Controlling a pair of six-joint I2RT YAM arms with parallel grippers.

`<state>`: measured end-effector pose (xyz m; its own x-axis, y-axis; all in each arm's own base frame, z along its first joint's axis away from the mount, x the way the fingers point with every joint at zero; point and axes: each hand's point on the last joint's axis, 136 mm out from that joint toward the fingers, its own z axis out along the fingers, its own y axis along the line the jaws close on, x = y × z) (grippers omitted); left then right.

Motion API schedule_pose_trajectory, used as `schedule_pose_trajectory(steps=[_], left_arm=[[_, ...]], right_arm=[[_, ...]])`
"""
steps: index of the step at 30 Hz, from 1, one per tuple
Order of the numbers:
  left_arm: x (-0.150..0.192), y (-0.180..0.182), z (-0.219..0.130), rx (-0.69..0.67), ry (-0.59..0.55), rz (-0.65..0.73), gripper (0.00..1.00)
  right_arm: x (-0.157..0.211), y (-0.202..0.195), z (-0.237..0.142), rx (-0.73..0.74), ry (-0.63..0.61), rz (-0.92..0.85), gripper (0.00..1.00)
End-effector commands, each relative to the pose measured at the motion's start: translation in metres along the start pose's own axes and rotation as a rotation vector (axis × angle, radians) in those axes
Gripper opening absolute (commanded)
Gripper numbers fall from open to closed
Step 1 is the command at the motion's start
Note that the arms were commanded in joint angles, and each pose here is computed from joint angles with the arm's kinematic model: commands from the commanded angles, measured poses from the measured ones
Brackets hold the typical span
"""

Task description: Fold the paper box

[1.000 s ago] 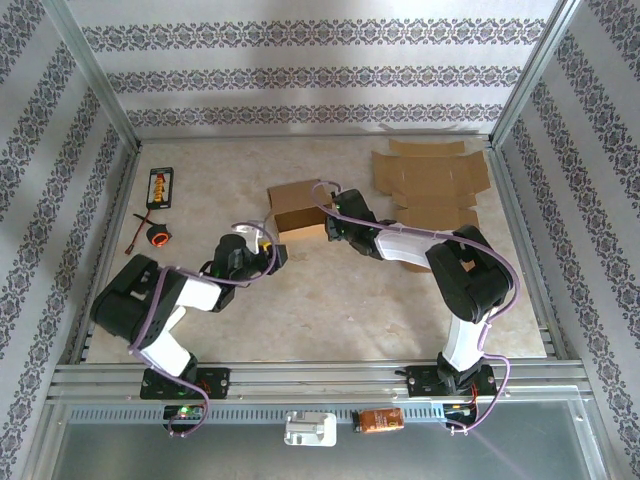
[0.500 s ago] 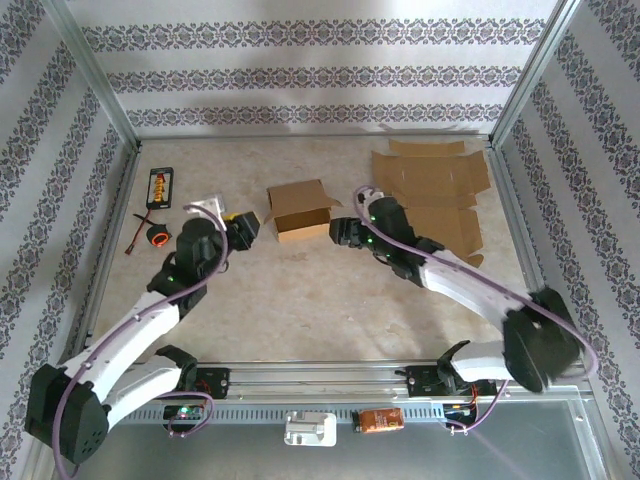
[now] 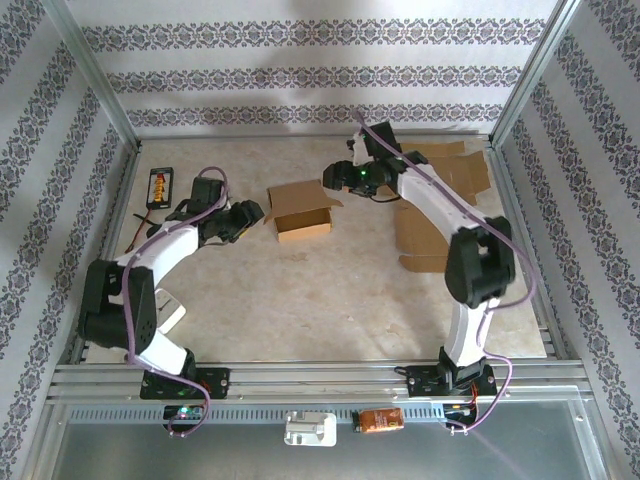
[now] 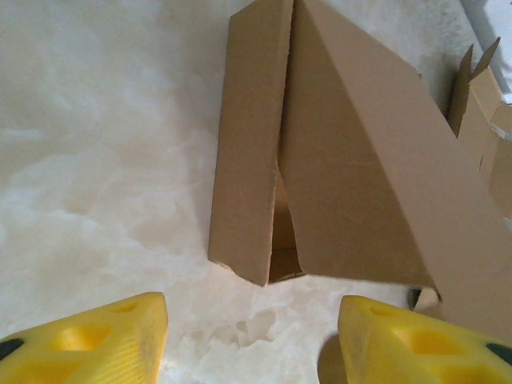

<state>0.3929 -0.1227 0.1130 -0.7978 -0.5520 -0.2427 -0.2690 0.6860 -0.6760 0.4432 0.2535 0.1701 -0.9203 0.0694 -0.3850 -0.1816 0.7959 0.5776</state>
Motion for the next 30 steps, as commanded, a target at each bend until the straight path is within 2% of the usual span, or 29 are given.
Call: schedule_pose_trajectory(steps=[1,4,7,11,15,20,23,26,30], left_arm=[[-0.017,-0.028,0.007,0.106,-0.023,0.009,0.59],[-0.017,-0.037,0.023,0.185,0.002,-0.004,0.55],[-0.021,-0.051,0.029,0.246,-0.007,0.005,0.49],[-0.023,-0.052,0.042,0.233,-0.005,0.019,0.44],[-0.02,-0.05,0.054,0.239,0.014,0.0,0.34],[-0.017,-0.056,0.056,0.265,0.026,0.005,0.25],[-0.015,-0.062,0.057,0.283,0.045,0.015,0.21],[-0.012,-0.056,0.062,0.254,0.056,0.014,0.2],[-0.011,-0.02,0.06,0.073,0.002,0.094,0.2]], right_arm=[[0.029,-0.005,0.016,0.021,0.16,0.015,0.61],[0.032,-0.004,0.031,-0.027,0.182,0.045,0.52],[0.035,-0.001,0.04,-0.057,0.195,0.059,0.46],[0.038,-0.007,0.05,-0.036,0.203,0.06,0.43],[0.04,-0.013,0.056,-0.032,0.208,0.072,0.41],[0.042,-0.009,0.06,-0.068,0.211,0.082,0.33],[0.042,-0.005,0.061,-0.085,0.214,0.083,0.32],[0.041,-0.01,0.062,-0.06,0.204,0.077,0.32],[0.049,-0.039,0.067,0.108,0.173,0.025,0.33]])
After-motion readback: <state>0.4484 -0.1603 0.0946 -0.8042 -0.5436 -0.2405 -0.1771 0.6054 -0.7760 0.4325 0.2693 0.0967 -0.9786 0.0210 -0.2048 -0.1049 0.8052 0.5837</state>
